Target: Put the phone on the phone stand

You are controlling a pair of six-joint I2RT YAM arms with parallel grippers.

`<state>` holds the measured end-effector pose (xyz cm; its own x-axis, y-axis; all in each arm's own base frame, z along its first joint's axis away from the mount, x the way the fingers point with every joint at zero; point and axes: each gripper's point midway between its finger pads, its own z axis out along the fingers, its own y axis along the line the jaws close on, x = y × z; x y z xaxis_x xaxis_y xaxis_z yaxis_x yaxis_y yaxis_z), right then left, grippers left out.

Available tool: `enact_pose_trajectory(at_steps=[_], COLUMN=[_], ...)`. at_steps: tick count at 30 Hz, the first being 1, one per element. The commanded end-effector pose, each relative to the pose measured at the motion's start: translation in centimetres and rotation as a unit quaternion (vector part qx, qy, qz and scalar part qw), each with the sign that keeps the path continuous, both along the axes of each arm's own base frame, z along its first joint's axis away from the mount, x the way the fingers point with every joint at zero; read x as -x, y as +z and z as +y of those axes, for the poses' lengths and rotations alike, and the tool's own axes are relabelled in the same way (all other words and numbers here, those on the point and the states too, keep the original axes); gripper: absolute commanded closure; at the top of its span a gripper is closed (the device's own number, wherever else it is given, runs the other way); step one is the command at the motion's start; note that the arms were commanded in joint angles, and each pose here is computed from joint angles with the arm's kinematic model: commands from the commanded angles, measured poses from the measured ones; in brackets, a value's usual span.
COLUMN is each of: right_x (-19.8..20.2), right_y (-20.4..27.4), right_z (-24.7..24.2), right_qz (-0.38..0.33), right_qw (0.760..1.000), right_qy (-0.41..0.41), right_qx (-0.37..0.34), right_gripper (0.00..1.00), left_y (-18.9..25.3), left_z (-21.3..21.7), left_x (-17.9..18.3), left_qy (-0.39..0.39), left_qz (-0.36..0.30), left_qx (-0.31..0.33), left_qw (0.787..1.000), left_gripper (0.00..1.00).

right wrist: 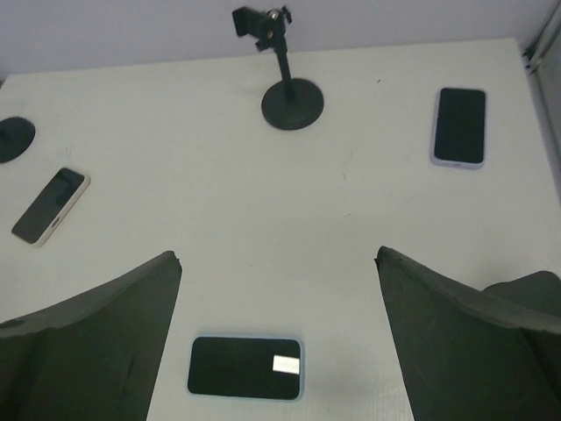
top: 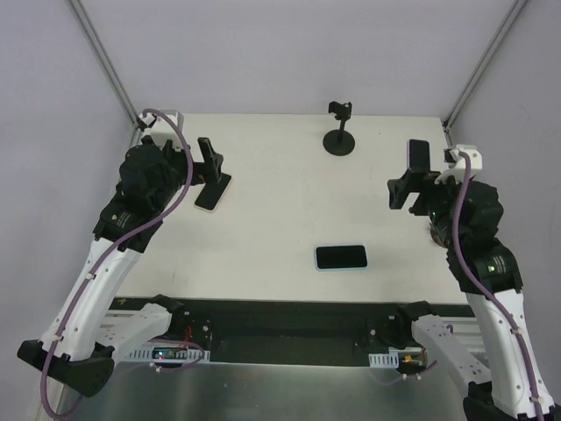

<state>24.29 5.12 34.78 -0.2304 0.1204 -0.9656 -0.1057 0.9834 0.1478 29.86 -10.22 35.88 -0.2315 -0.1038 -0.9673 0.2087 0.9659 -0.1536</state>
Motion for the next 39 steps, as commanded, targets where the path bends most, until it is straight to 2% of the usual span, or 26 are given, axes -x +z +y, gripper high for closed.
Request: enact_pose_trajectory(at_steps=[1, 4, 5, 7, 8, 10, 13, 15, 17, 18, 21, 24, 27, 29, 31, 33, 35, 39], right_x=[-1.2, -1.1, -0.4, -0.4, 0.6, 0.7, 0.6, 0.6, 0.6, 0.6, 0.8, 0.7, 0.8, 0.8, 0.8, 0.8, 0.6, 0.4], right_y=[-2.7, -4.4, -4.8, -6.4, -6.7, -8.4, -10.5, -11.5, -12.1, -12.2, -12.1, -11.8, -11.8, -11.8, -12.0, -12.0, -11.8, -11.7], right_z=[3.7, 8.0, 9.8, 11.7, 13.3, 14.3, 15.0, 15.2, 15.3, 15.5, 15.9, 15.9, 15.8, 15.7, 15.4, 15.2, 14.8, 14.7], right_qz=[0.046, 0.082, 0.101, 0.144, 0.158, 0.194, 0.235, 0.254, 0.265, 0.269, 0.269, 0.260, 0.257, 0.255, 0.256, 0.253, 0.247, 0.245], right_qw=[0.995, 0.977, 0.962, 0.943, 0.926, 0.912, 0.906, 0.901, 0.900, 0.898, 0.895, 0.899, 0.901, 0.902, 0.904, 0.907, 0.912, 0.914], right_qy=[0.078, 0.192, 0.246, 0.292, 0.335, 0.353, 0.348, 0.347, 0.342, 0.343, 0.351, 0.347, 0.344, 0.343, 0.337, 0.332, 0.324, 0.320], right_qx=[-0.037, -0.050, -0.062, -0.071, -0.079, -0.075, -0.058, -0.053, -0.052, -0.054, -0.066, -0.067, -0.068, -0.067, -0.063, -0.057, -0.051, -0.046], right_gripper=[0.04, 0.04, 0.04, 0.04, 0.04, 0.04, 0.04, 0.04, 0.04, 0.04, 0.04, 0.04, 0.04, 0.04, 0.04, 0.04, 0.04, 0.04], left_y=[-4.4, -8.6, -9.3, -11.2, -11.6, -13.0, -14.5, -15.1, -15.3, -15.6, -16.2, -15.7, -13.9, -13.4, -13.3, -12.5, -11.6, -10.1], left_z=[-3.4, -5.6, -5.4, -4.7, -2.8, -0.1, 5.4, 8.6, 10.2, 12.2, 14.6, 16.6, 17.3, 18.2, 18.7, 19.0, 18.8, 19.2], left_x=[-1.6, -2.5, -2.9, -4.2, -5.1, -6.5, -7.9, -8.7, -9.2, -9.6, -10.8, -13.6, -17.4, -19.2, -20.4, -21.9, -22.9, -23.9], left_qy=[-0.027, -0.052, -0.051, -0.023, 0.006, 0.066, 0.161, 0.211, 0.239, 0.279, 0.318, 0.310, 0.248, 0.241, 0.230, 0.206, 0.180, 0.166], left_qz=[0.092, 0.181, 0.201, 0.242, 0.249, 0.270, 0.281, 0.268, 0.251, 0.236, 0.223, 0.189, 0.147, 0.139, 0.136, 0.121, 0.108, 0.087], left_qx=[0.086, 0.132, 0.149, 0.187, 0.208, 0.253, 0.319, 0.334, 0.321, 0.305, 0.297, 0.310, 0.333, 0.332, 0.325, 0.327, 0.329, 0.330], left_qw=[0.992, 0.973, 0.967, 0.952, 0.946, 0.927, 0.891, 0.879, 0.881, 0.879, 0.872, 0.878, 0.898, 0.901, 0.907, 0.914, 0.921, 0.925], left_gripper=[0.01, 0.01, 0.01, 0.01, 0.01, 0.01, 0.01, 0.01, 0.01, 0.01, 0.01, 0.01, 0.03, 0.05, 0.09, 0.18, 0.23, 0.25])
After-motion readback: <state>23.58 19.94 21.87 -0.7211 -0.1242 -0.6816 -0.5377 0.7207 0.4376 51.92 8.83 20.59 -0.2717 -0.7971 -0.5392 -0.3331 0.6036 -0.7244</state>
